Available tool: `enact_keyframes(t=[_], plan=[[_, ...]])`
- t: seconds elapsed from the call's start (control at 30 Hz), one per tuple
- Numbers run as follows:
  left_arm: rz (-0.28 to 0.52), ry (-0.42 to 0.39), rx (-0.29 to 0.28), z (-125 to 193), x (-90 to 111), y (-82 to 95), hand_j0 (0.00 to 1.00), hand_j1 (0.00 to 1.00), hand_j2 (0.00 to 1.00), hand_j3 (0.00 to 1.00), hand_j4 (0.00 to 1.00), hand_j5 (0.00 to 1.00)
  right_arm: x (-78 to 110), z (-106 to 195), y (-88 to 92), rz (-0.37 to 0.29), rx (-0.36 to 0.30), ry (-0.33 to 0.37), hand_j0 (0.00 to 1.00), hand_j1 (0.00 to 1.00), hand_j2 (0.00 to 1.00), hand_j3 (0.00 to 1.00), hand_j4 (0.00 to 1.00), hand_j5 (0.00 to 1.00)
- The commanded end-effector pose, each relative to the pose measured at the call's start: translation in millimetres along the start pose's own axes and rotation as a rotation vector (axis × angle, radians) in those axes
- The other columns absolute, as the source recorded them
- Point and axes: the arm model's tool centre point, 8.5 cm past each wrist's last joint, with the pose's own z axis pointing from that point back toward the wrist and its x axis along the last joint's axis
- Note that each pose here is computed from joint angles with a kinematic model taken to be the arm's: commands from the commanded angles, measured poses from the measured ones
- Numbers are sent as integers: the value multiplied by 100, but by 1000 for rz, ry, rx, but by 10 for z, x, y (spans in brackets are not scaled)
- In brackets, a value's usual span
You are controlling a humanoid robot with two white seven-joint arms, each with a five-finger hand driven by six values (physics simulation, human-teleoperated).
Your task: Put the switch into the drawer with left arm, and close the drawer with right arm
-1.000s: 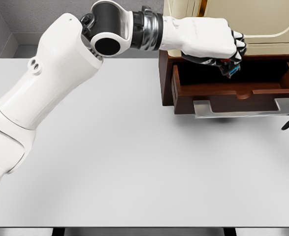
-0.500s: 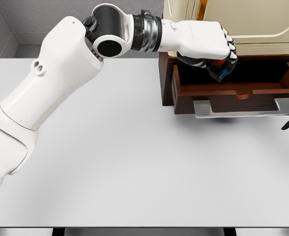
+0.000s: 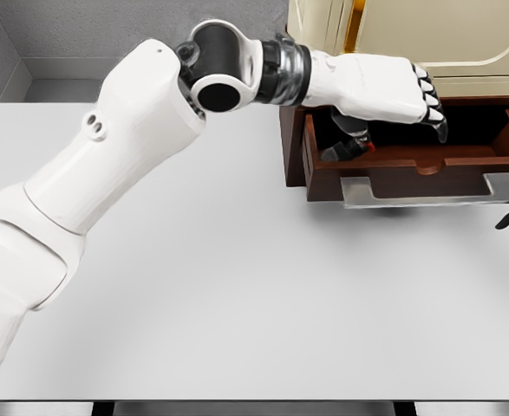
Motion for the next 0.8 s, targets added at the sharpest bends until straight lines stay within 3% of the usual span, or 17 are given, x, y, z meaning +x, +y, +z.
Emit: enact_keyframes(t=[0.0, 0.13, 0.23, 0.3, 0.4, 0.43, 0.5, 0.53, 0.63, 0.67, 0.77], plan=[[3, -27, -4, -127, 86, -5, 84, 84, 84, 84, 84, 84, 1, 0, -7, -5, -4, -1, 62, 62, 62, 62, 62, 62], [-1, -28, 3, -85, 82, 28, 87, 87, 87, 87, 87, 87, 1, 0, -7, -5, -4, -1, 62, 62, 62, 62, 62, 62], [33, -72, 81, 81, 108, 222, 96, 96, 96, 96, 96, 96, 1, -1, -16, -3, -6, -2, 61, 61, 61, 61, 61, 61], [31, -121, 139, 238, 210, 387, 100, 100, 100, 100, 100, 100, 1, -2, -21, -3, -7, -2, 60, 60, 60, 60, 60, 60], [-12, -222, 208, 616, 533, 582, 100, 100, 100, 100, 100, 100, 10, -33, -13, -4, -5, -10, 58, 58, 58, 58, 58, 58], [-11, -221, 206, 814, 550, 551, 100, 100, 100, 100, 100, 100, 16, -54, 3, -6, 0, -15, 58, 58, 58, 58, 58, 58], [123, -122, 192, 1529, 282, 258, 100, 100, 100, 100, 100, 100, 18, -63, -33, 0, -9, -18, 58, 58, 58, 58, 58, 58], [143, -84, 182, 1754, 237, 192, 100, 100, 100, 100, 100, 100, 18, -64, -43, 2, -12, -18, 58, 58, 58, 58, 58, 58], [221, 82, 82, 2420, 132, -295, 100, 100, 100, 100, 100, 100, 11, -70, -69, 6, -17, -18, 59, 59, 59, 59, 59, 59], [228, 141, 52, 2666, 106, -354, 100, 100, 100, 100, 100, 100, 18, -92, -39, 2, -9, -23, 59, 59, 59, 59, 59, 59], [279, 157, 27, 2721, 128, -582, 100, 100, 100, 100, 100, 100, 19, -147, -34, 0, -5, -34, 59, 59, 59, 59, 59, 59]])
